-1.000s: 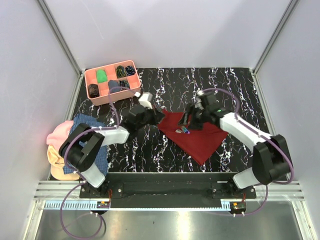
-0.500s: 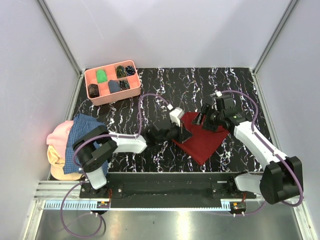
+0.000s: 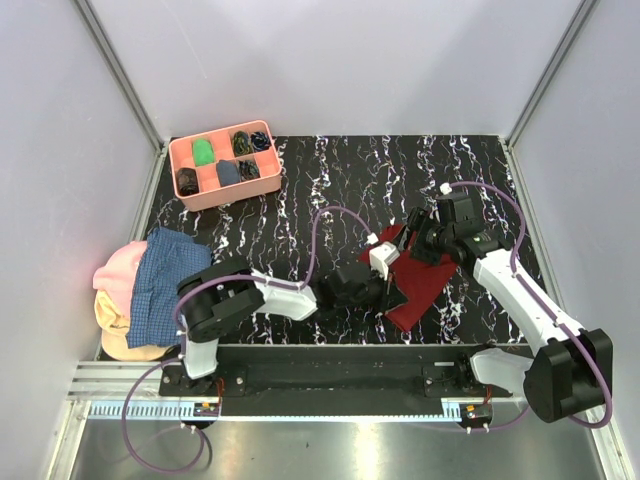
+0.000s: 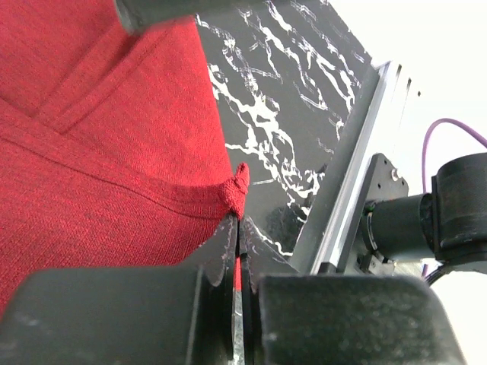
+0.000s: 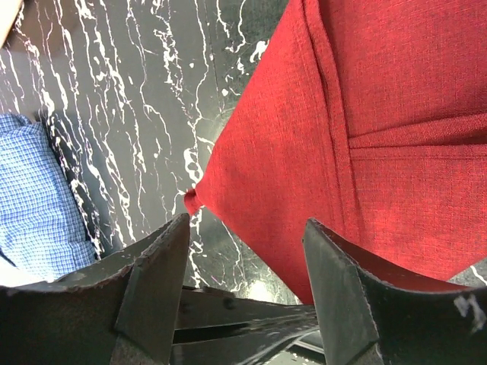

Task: Fold the napkin, place the utensils inside, and roll it up
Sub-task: Fold the napkin

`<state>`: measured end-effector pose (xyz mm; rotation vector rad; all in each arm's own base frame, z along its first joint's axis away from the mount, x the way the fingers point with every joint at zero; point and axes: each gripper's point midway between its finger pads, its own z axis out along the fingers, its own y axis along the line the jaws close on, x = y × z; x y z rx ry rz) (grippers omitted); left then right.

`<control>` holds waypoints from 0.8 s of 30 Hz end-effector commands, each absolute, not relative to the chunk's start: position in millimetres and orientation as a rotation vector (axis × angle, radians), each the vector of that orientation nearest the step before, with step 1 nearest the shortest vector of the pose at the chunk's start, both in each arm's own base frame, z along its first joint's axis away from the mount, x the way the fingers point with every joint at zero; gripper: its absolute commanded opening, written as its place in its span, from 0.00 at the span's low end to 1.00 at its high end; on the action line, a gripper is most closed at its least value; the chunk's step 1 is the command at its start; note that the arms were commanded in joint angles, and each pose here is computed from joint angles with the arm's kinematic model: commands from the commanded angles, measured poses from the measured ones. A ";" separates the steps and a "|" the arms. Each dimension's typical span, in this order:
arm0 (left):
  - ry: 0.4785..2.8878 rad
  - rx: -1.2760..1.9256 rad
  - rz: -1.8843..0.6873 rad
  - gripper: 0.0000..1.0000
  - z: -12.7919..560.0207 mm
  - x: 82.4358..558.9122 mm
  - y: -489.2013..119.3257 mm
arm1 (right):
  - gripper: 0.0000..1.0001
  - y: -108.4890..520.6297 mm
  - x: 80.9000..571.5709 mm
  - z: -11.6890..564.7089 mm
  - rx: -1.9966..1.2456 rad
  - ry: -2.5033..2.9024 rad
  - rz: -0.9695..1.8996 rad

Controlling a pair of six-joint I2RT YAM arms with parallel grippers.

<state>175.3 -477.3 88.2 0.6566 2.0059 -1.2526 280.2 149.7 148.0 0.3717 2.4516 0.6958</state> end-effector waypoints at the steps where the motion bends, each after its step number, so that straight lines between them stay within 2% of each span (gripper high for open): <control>1: 1.953 0.662 -1.316 0.00 96.4 169.3 -497.8 | 0.70 145.0 277.6 151.1 0.380 2.442 0.676; 10: 2.020 0.729 -1.342 0.00 72.7 151.1 -508.0 | 0.70 144.1 276.5 144.7 0.396 2.460 0.666; 15: 2.023 0.782 -1.349 0.09 70.5 144.0 -513.1 | 0.70 139.9 276.1 146.2 0.397 2.448 0.646; 17: 2.018 0.803 -1.363 0.22 71.3 140.7 -514.7 | 0.71 137.9 274.5 145.5 0.399 2.448 0.629; 19: 2.006 0.814 -1.373 0.29 75.3 138.8 -515.2 | 0.70 136.2 274.1 147.2 0.405 2.441 0.622; 20: 2.000 0.818 -1.378 0.38 78.1 138.0 -515.2 | 0.71 135.4 272.3 146.7 0.405 2.445 0.618; 22: 1.974 0.805 -1.373 0.48 90.4 141.0 -513.2 | 0.71 132.7 270.9 145.1 0.420 2.448 0.603; 23: 1.968 0.802 -1.366 0.60 94.2 142.0 -511.9 | 0.71 131.6 268.6 145.1 0.427 2.453 0.598; 24: 1.940 0.799 -1.358 0.66 106.2 143.3 -508.4 | 0.72 129.3 268.0 143.9 0.440 2.456 0.590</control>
